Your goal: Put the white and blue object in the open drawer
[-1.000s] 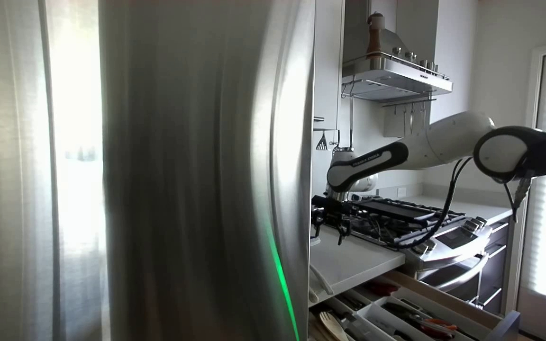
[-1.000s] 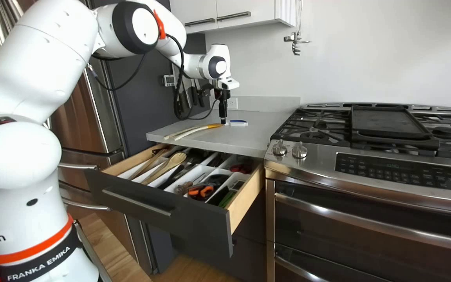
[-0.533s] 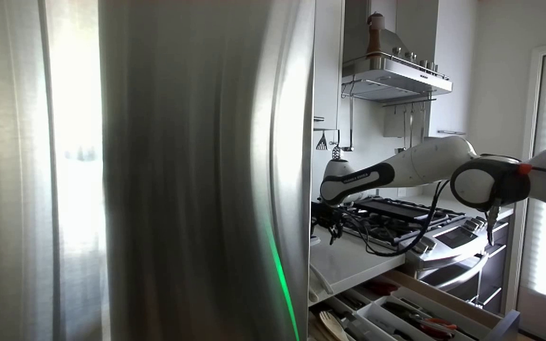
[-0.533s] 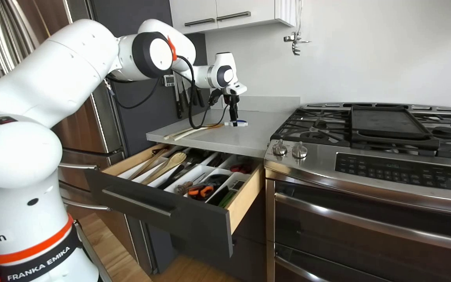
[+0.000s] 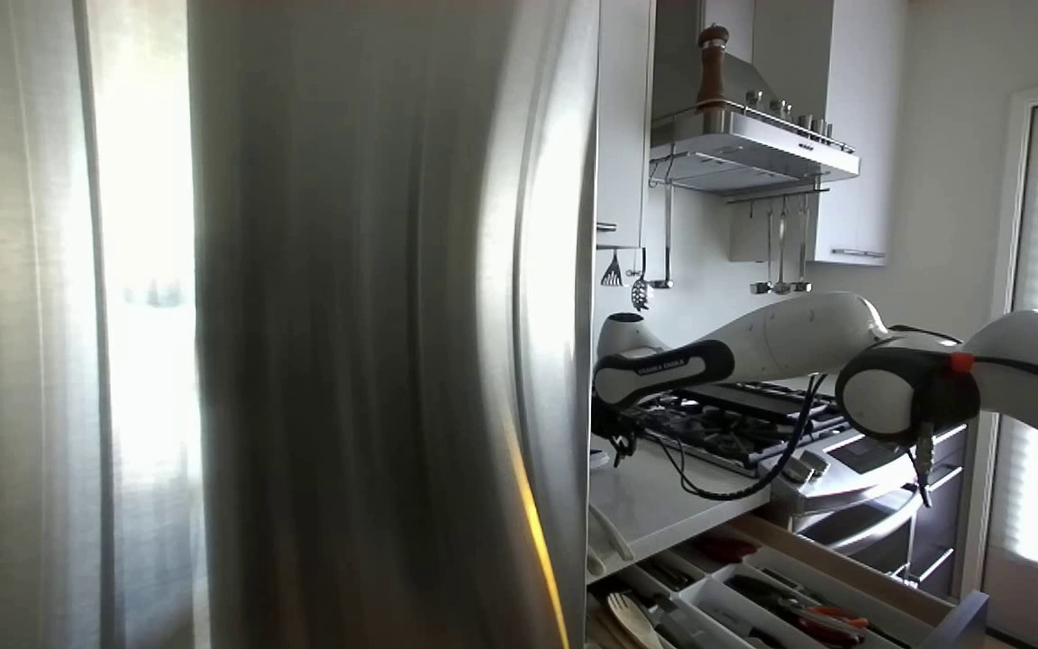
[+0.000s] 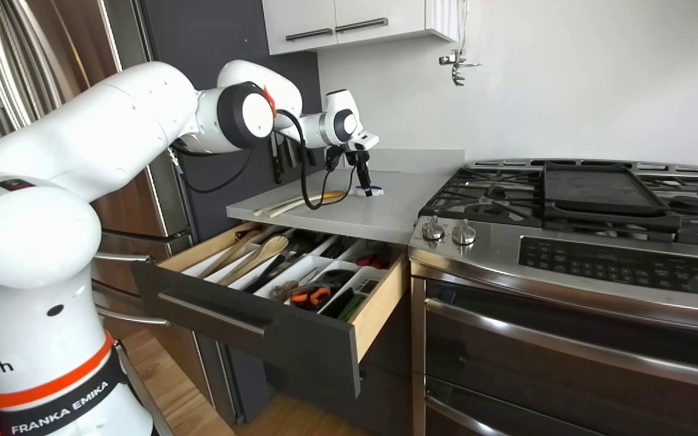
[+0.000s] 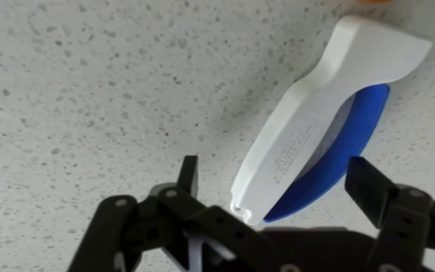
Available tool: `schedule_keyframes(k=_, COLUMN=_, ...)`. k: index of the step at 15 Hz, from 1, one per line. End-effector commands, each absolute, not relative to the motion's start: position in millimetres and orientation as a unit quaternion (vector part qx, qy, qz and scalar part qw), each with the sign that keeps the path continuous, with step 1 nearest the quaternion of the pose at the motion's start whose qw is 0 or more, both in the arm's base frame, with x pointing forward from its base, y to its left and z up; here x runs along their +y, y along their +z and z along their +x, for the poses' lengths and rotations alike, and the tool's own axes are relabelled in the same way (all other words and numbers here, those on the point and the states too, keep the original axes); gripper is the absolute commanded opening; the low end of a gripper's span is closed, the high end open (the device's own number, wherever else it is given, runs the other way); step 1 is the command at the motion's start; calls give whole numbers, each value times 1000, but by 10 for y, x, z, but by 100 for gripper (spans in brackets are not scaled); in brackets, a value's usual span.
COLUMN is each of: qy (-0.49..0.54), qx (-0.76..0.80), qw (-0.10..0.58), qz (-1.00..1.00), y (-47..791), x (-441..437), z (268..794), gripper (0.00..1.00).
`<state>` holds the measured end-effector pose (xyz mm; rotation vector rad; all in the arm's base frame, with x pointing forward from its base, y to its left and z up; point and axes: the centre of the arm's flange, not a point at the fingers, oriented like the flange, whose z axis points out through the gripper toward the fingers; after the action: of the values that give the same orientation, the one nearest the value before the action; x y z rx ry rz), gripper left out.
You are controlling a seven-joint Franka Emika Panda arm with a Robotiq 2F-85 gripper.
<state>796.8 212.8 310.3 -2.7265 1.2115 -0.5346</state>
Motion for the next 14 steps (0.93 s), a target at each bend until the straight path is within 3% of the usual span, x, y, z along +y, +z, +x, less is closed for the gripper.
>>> schedule_keyframes(k=1, qy=-204, qx=377, qw=31, qz=-903, y=2996, x=2322, z=8309, gripper=100)
schedule_keyframes(k=14, qy=-136, qx=320, qw=-63, qz=-936, y=3017, x=2195, z=8080, gripper=100)
